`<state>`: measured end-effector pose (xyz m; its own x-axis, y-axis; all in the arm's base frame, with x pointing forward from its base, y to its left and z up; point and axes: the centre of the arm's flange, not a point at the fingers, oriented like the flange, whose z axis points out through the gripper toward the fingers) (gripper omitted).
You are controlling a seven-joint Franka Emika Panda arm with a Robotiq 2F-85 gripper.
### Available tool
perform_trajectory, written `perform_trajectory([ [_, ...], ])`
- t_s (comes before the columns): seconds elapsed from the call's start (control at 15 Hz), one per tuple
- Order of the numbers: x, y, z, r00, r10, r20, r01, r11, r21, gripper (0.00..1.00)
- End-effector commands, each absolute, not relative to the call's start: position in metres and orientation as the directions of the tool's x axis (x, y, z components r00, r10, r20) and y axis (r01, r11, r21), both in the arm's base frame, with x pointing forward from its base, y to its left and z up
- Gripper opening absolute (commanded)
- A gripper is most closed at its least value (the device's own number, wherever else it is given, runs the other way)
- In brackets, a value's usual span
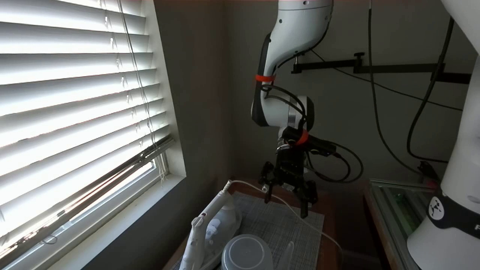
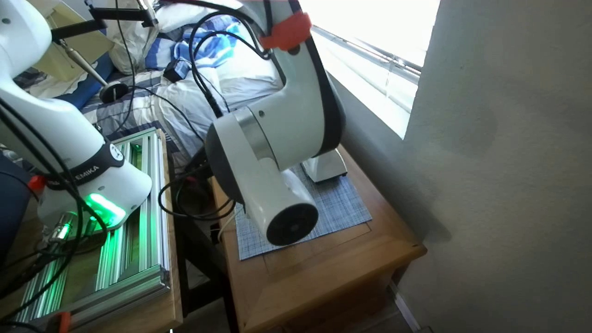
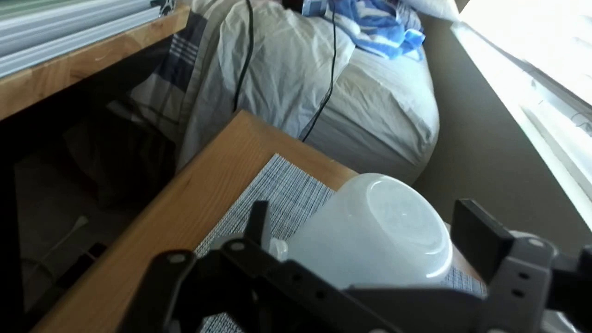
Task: Turn the plastic jar over
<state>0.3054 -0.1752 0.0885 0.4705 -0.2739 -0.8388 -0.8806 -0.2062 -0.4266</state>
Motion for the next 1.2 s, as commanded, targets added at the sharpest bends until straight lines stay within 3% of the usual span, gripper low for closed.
perform_trajectory([
  [0.0, 0.296, -0.157, 0.132, 0.545, -0.401, -0.736, -0.838, -0.293, -0.46, 1.0],
  [0.67, 0.295, -0.134, 0.177, 0.693, -0.566, -0.446, -0.719, -0.498, -0.485, 1.0],
  [1.13, 0.3, -0.107, 0.21, 0.857, -0.474, -0.204, -0.51, -0.72, -0.471, 1.0],
])
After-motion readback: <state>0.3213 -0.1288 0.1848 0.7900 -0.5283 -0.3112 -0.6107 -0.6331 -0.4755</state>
